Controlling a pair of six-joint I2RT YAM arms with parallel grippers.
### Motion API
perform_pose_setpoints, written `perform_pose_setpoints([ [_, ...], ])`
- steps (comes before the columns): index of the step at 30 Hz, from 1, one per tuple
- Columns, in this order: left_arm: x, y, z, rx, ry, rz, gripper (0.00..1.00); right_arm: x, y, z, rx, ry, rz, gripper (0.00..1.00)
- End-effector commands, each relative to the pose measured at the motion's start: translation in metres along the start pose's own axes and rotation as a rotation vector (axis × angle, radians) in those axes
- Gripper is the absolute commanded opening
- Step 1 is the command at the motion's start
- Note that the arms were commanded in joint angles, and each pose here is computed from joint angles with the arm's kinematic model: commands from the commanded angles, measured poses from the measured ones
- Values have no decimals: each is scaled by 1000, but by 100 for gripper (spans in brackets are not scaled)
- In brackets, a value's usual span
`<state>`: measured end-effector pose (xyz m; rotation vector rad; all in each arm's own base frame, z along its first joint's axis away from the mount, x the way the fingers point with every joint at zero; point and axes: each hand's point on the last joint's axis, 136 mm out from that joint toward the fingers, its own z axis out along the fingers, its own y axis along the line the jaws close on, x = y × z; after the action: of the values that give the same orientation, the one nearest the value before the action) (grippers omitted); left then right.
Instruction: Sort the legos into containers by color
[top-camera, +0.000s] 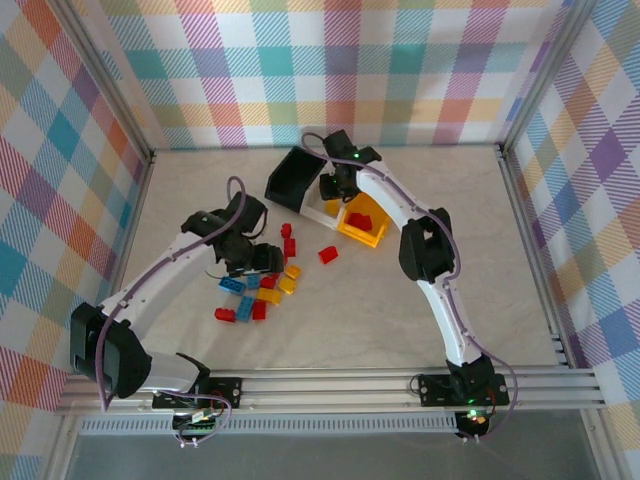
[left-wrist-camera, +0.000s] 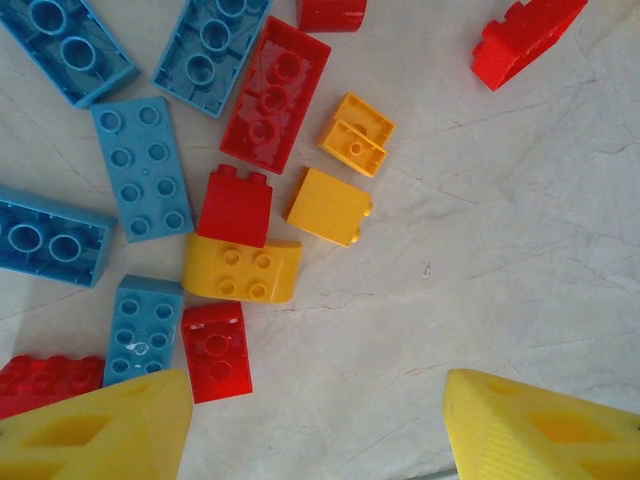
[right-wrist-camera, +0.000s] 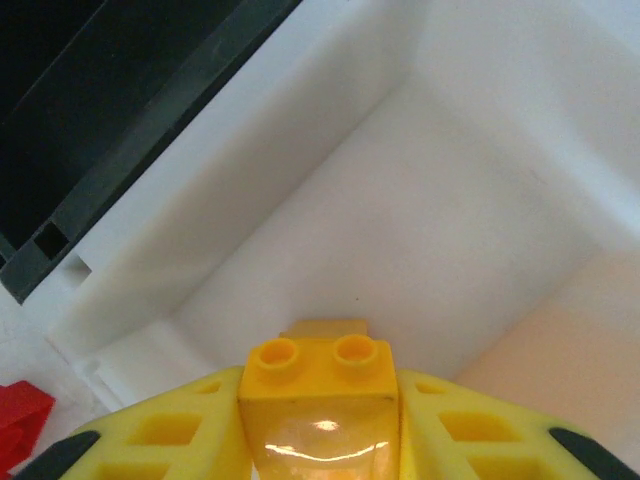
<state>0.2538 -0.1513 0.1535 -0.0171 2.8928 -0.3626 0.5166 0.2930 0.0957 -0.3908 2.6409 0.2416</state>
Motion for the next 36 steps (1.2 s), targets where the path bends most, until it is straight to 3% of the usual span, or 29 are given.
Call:
perform_pose_setpoints([
  [1, -6, 0, 4, 5, 6, 7, 68, 11, -13, -2, 41, 56, -42, 40],
  [9, -14, -5, 11, 11, 17, 24, 69, 14, -14, -9, 38, 60, -41, 43],
  [13, -17, -5, 12, 6, 11, 33, 70, 0, 1, -36, -43, 3, -9, 45],
  [18, -26, -10, 18, 26, -3, 14, 71, -10, 18, -82, -126, -69, -13, 74],
  [20, -31, -12, 20, 34, -12, 11, 72, -5, 19, -95, -133, -56, -12, 75],
  [27, -42, -13, 21, 43, -42, 0, 73, 48, 39, -121, -232, 47, -10, 75],
  [33, -41, -4, 18, 43, -61, -34, 73, 97, 56, -110, -321, 161, 50, 70],
  [36, -38, 2, 15, 39, -63, -49, 73, 124, 68, -101, -285, 208, -19, 70],
])
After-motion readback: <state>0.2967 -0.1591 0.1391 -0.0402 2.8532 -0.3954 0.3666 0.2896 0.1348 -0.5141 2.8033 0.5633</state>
